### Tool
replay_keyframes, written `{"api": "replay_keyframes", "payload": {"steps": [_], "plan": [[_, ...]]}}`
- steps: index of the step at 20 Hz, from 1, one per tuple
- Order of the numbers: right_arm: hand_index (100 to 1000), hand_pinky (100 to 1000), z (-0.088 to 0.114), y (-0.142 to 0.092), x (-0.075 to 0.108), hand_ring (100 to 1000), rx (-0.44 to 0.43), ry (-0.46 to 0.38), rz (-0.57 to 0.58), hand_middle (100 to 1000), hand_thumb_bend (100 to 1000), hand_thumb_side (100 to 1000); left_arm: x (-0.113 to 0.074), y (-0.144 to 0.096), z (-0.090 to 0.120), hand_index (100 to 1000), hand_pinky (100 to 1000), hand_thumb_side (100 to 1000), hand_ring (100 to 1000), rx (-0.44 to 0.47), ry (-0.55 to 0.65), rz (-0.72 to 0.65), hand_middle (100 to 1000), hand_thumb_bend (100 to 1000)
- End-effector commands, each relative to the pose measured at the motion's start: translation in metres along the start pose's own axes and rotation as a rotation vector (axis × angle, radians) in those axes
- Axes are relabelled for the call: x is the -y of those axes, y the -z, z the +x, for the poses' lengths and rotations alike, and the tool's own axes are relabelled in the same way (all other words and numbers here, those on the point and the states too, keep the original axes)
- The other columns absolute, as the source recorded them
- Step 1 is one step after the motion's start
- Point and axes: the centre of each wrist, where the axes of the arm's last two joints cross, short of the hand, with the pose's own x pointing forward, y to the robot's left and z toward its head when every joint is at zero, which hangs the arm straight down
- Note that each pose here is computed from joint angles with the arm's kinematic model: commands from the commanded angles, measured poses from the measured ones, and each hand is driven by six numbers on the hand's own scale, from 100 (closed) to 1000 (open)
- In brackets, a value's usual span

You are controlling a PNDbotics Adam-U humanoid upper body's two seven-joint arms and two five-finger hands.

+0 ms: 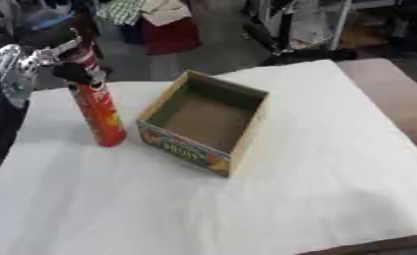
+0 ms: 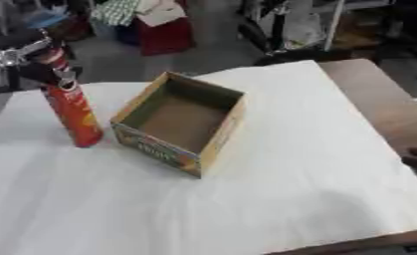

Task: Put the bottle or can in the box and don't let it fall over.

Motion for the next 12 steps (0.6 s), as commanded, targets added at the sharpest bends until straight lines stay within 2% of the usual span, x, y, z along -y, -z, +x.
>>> {"api": "replay_keyframes", "payload": {"steps": [1,7,12], "plan": [[995,960,0.005,0.003,0.005,795,0.014,-0.02,0.0,765,100,726,-0.028,-0.008,-0.002,679,214,525,335,0.016,0.02,0.056,395,100],[996,961,0.004,0.002,0.006,795,0.01,-0.022,-0.002,766,100,727,-0.071,-0.015,0.012,677,200,513,328,0.09,0.042,0.174,407,100],[996,961,0.004,0.002,0.006,795,0.008,-0.023,0.0,766,100,727,-0.092,-0.016,0.033,675,193,503,330,0.165,0.055,0.253,411,100]]}}
